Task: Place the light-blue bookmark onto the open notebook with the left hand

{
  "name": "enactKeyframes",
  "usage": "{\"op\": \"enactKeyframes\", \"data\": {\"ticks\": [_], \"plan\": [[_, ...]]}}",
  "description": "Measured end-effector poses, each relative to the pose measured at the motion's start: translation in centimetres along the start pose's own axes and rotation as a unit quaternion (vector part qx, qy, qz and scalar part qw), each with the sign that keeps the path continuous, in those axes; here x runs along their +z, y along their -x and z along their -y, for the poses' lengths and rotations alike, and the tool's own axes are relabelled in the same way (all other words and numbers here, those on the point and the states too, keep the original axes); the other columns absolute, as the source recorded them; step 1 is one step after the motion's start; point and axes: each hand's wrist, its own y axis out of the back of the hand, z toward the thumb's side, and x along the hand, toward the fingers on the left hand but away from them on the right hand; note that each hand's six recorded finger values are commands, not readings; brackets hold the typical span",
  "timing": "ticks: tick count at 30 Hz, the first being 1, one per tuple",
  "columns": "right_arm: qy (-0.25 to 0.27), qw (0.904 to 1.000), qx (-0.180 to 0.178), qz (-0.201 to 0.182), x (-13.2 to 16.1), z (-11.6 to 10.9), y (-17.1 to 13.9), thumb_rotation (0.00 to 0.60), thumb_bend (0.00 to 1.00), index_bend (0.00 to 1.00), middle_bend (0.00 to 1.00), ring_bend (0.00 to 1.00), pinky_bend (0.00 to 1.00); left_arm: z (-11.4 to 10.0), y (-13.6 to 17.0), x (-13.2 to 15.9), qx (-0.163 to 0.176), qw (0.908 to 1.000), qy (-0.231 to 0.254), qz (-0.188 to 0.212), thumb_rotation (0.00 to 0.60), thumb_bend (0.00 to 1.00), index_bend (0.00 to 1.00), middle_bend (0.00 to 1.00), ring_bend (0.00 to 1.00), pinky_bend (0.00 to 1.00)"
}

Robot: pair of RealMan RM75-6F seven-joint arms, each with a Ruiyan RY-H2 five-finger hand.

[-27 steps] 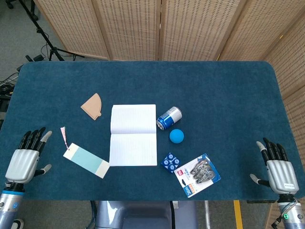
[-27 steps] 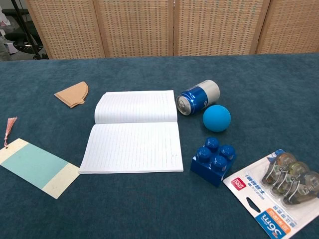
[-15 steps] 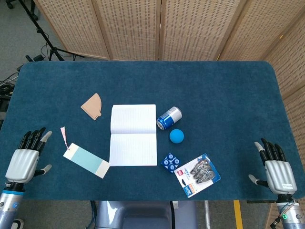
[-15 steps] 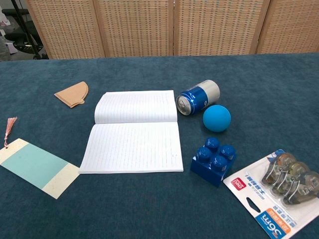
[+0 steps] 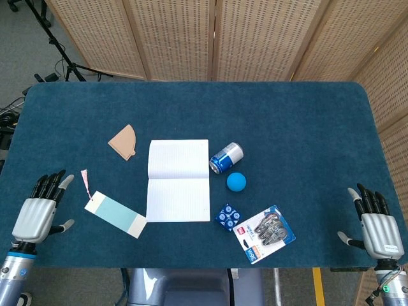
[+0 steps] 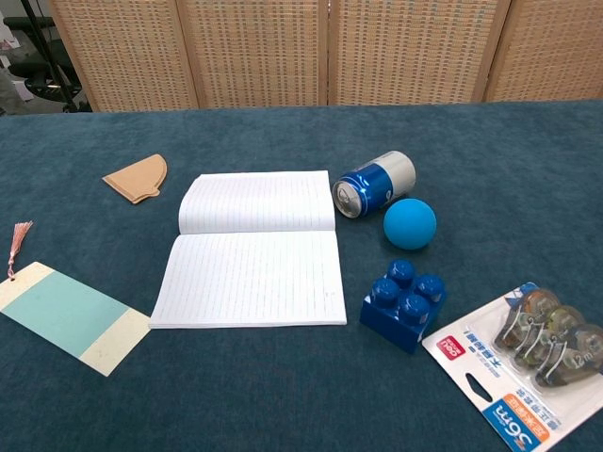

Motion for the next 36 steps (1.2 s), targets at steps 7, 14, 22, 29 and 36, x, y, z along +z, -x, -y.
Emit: {"op": "enactKeyframes", "data": {"ticks": [7, 14, 22, 29, 36], "plan": [[0.003, 1.0000, -0.004, -0.001, 0.0, -0.2, -0.1, 0.600, 0.05, 0.00, 0.00, 0.00, 0.00, -0.2, -0.9, 1.0, -0.029, 0.9992, 0.000, 0.027, 0.600, 0.11, 0.05, 0.00, 0.00, 0.00], [0.005, 1.0000, -0.007, 0.001, -0.1, -0.4, -0.1, 0.600, 0.05, 0.00, 0.00, 0.00, 0.00, -0.2, -2.4, 2.5, -0.101, 0.9922, -0.016, 0.071, 0.600, 0.13, 0.28, 0.00, 0.00, 0.00], [0.006, 0.9999, -0.010, 0.000, -0.1, -0.4, -0.1, 0.600, 0.05, 0.00, 0.00, 0.00, 0.00, -0.2, -3.6, 4.1, -0.135, 0.9835, -0.061, 0.104, 0.600, 0.13, 0.30, 0.00, 0.00, 0.00], [0.009, 0.9999, -0.013, 0.001, -0.2, -0.6, -0.1, 0.600, 0.05, 0.00, 0.00, 0.00, 0.00, 0.6, -4.2, 4.8, -0.144, 0.9774, -0.100, 0.118, 0.600, 0.13, 0.30, 0.00, 0.00, 0.00], [0.010, 0.9998, -0.016, 0.002, -0.3, -0.7, -0.1, 0.600, 0.05, 0.00, 0.00, 0.00, 0.00, 2.3, -4.4, 5.3, -0.151, 0.9715, -0.135, 0.123, 0.600, 0.13, 0.30, 0.00, 0.00, 0.00]]}}
